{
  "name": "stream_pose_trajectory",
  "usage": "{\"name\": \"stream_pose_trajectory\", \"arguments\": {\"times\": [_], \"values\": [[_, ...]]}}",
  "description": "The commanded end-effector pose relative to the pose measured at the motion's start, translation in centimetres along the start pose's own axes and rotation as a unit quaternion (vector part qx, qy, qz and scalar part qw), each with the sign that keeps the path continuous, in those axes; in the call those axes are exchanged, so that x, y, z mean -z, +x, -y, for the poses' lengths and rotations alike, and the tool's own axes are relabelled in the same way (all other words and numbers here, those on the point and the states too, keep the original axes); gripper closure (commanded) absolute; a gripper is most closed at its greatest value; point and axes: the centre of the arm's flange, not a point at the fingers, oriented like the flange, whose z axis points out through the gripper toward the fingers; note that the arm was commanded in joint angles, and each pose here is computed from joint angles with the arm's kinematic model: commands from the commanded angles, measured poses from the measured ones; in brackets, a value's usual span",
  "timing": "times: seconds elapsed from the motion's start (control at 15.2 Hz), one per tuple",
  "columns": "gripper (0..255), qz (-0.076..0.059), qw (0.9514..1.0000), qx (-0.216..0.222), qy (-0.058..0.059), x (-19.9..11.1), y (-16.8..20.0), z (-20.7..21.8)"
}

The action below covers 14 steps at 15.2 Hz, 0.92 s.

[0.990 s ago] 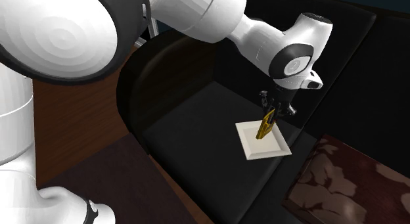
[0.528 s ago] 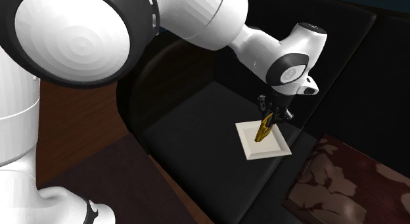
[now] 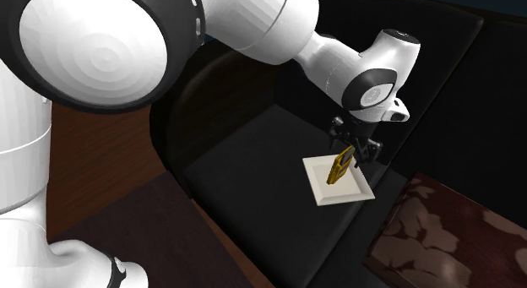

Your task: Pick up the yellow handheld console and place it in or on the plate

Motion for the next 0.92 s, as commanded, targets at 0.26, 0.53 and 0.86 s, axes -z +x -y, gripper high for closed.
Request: {"name": "stream_pose_trajectory", "arguments": {"times": [0.26,0.53,0.86], "values": [[0,0.0,1.0,0.0,0.0,4.0,0.0,0.0],[0,0.0,1.0,0.0,0.0,5.0,0.0,0.0],[0,0.0,1.0,0.0,0.0,5.0,0.0,0.0]]}}
